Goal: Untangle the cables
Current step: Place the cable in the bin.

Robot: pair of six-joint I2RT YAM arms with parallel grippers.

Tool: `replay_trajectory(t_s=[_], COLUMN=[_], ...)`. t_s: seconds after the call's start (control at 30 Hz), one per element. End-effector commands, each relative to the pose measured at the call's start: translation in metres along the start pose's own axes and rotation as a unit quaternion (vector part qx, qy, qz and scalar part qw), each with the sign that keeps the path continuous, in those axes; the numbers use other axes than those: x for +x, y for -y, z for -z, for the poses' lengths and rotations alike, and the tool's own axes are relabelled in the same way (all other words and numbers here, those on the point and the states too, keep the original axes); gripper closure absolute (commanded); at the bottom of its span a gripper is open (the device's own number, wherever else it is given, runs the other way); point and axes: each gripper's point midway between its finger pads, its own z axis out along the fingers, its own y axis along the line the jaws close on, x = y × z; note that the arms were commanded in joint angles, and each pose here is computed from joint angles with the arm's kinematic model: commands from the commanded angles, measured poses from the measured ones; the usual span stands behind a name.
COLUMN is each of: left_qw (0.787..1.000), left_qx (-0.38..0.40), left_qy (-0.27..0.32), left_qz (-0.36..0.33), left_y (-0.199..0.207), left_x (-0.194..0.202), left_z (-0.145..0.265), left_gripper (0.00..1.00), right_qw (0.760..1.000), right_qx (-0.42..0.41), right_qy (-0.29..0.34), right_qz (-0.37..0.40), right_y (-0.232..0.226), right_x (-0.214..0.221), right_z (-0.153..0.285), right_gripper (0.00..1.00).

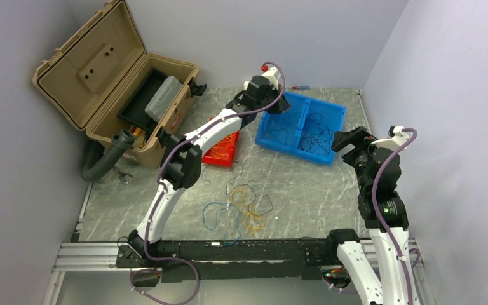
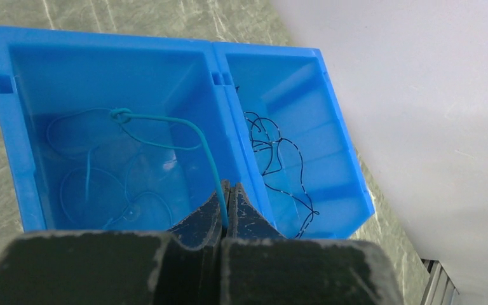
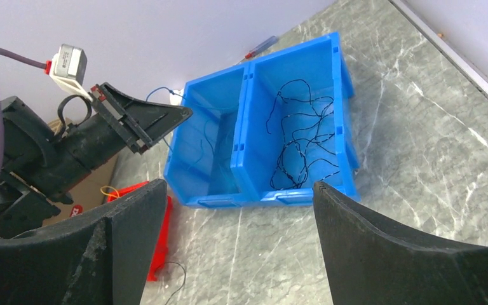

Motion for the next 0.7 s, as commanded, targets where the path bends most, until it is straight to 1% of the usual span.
replay_trajectory(t_s=[0.0, 0.1, 0.23, 0.37, 0.5, 0.6, 0.67], left_qw=[0.999, 1.000, 1.000, 0.999, 0.997, 0.994, 0.992], left_qx=[0.005, -0.001, -0.012, -0.032, -0.051, -0.076, -0.089], left_qy=[0.036, 0.017, 0.003, -0.003, -0.027, -0.042, -0.050], left_qz=[0.012, 0.013, -0.004, -0.023, -0.043, -0.065, -0.079], left_y=[0.004, -0.001, 0.002, 0.006, 0.012, 0.013, 0.014], left_x=[-0.016, -0.007, -0.008, -0.019, -0.023, -0.027, -0.030], left_z=[-0.007, -0.007, 0.006, 0.030, 0.055, 0.077, 0.093], left_gripper=[0.97, 0.85, 0.66, 0.51, 0.37, 0.27, 0.17], right_qw=[1.000, 1.000, 1.000, 1.000, 1.000, 1.000, 0.999], right_qx=[0.003, 0.003, -0.005, -0.007, 0.003, 0.002, -0.003], right_qy=[0.021, 0.013, 0.010, 0.010, 0.002, -0.021, -0.044], right_qz=[0.000, -0.004, -0.013, -0.016, -0.007, 0.005, 0.016], right_y=[-0.002, -0.002, -0.004, -0.004, 0.000, 0.000, -0.001], right_x=[-0.014, -0.010, -0.007, -0.006, -0.003, 0.005, 0.013], right_z=[0.003, 0.002, 0.004, 0.006, 0.006, 0.004, 0.003], right_gripper=[0.13, 0.13, 0.13, 0.13, 0.13, 0.12, 0.11])
